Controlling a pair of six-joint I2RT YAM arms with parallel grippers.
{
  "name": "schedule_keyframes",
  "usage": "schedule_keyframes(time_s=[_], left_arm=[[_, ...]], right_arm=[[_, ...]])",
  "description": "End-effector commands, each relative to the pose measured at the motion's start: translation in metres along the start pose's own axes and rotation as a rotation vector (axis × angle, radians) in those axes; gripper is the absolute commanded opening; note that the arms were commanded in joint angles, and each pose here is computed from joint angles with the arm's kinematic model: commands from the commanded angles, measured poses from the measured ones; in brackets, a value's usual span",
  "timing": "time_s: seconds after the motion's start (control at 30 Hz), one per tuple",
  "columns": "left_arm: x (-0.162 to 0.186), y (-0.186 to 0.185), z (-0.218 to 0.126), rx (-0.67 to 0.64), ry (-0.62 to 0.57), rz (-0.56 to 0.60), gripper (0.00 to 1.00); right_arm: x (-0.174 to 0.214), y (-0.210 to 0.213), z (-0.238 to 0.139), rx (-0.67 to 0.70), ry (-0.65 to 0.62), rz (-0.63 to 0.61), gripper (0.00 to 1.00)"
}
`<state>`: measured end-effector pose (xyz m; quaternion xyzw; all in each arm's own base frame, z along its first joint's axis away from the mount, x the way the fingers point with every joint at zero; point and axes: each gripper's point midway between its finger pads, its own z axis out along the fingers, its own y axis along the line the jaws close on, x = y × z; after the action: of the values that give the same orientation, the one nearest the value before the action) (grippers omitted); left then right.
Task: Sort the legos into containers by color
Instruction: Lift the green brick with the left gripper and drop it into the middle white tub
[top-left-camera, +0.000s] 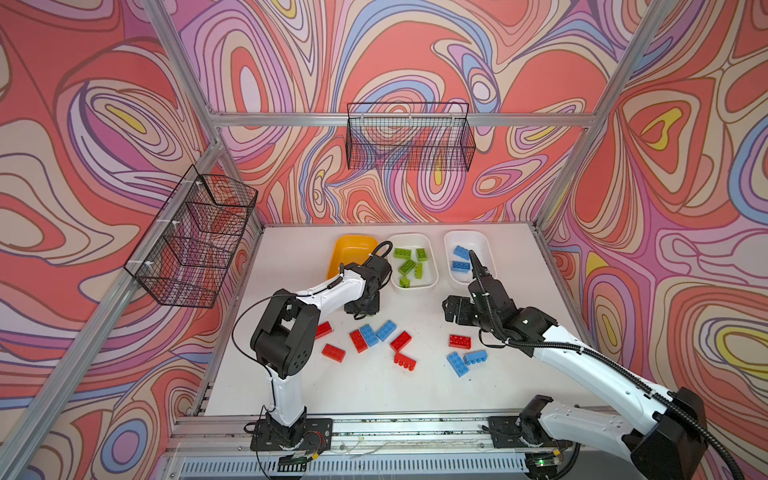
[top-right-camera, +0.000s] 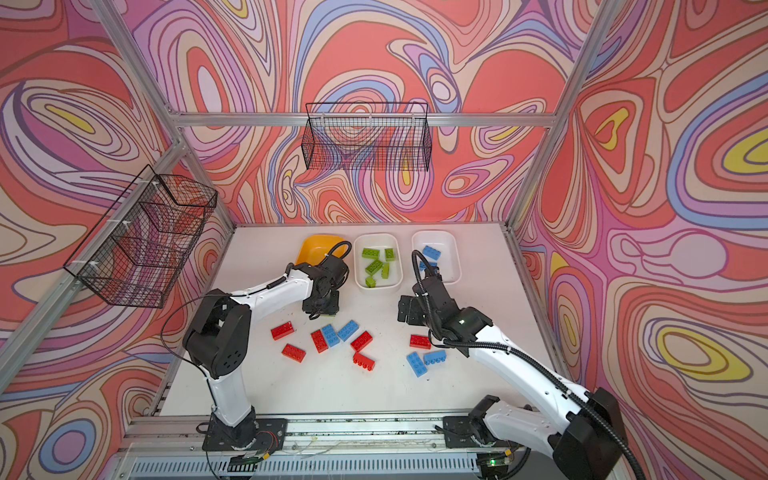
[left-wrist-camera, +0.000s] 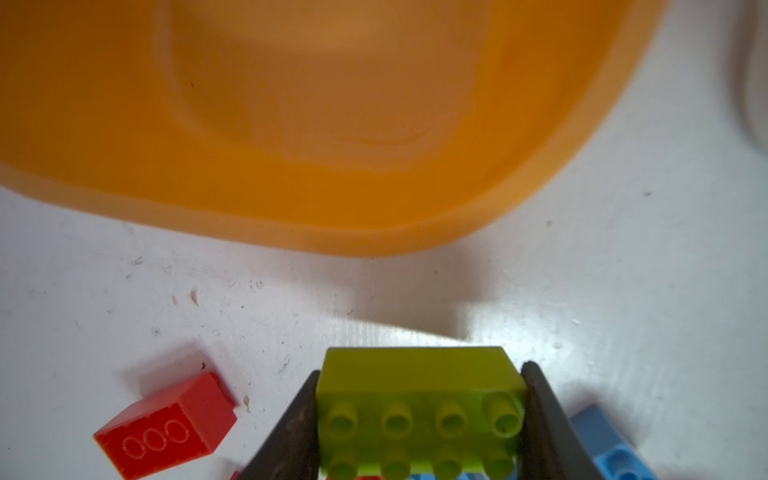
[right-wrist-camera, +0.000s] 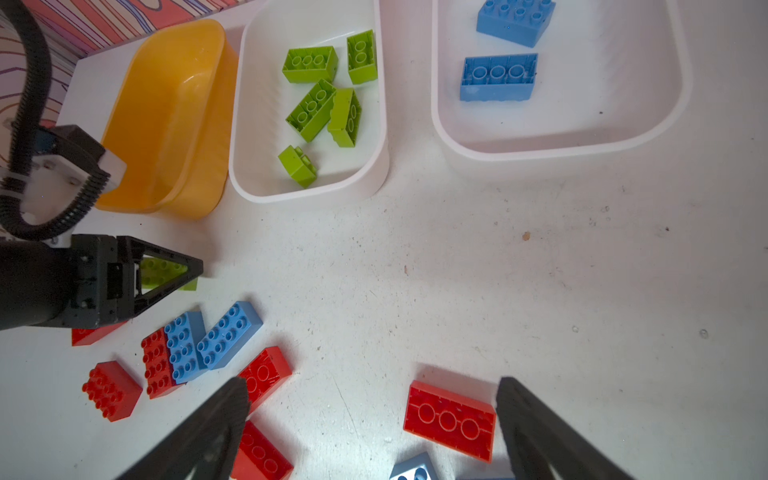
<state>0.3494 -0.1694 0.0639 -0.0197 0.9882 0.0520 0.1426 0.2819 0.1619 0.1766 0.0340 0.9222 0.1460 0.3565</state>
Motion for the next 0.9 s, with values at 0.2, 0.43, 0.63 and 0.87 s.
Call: schedule_keyframes(time_s=[0.2,0.43,0.63,0.87], left_arm=[[-0.068,-0.049,-0.051,0.11,-0.179,0.025,0.43],[-0.128,-0.103,-0.055,0.243,-0.353,0.023,0.46],[-0.154,-0.131,-0.038,0.276,-0.383,0.021,0.47],[-0.168,-0.148,-0.026,0.291,-0.387,0.021,0.77]], right_arm=[[-0.008,-0.003,-0.011,0.022,-0.024,0.01,0.98],[-0.012,-0.009,-0.019,0.056,-0.035,0.022,0.98],[-0.013,-0.02,-0.032,0.095,-0.047,0.041,0.98],[-0.016,-0.027,-0.041,0.131,-0.061,0.048,0.98]])
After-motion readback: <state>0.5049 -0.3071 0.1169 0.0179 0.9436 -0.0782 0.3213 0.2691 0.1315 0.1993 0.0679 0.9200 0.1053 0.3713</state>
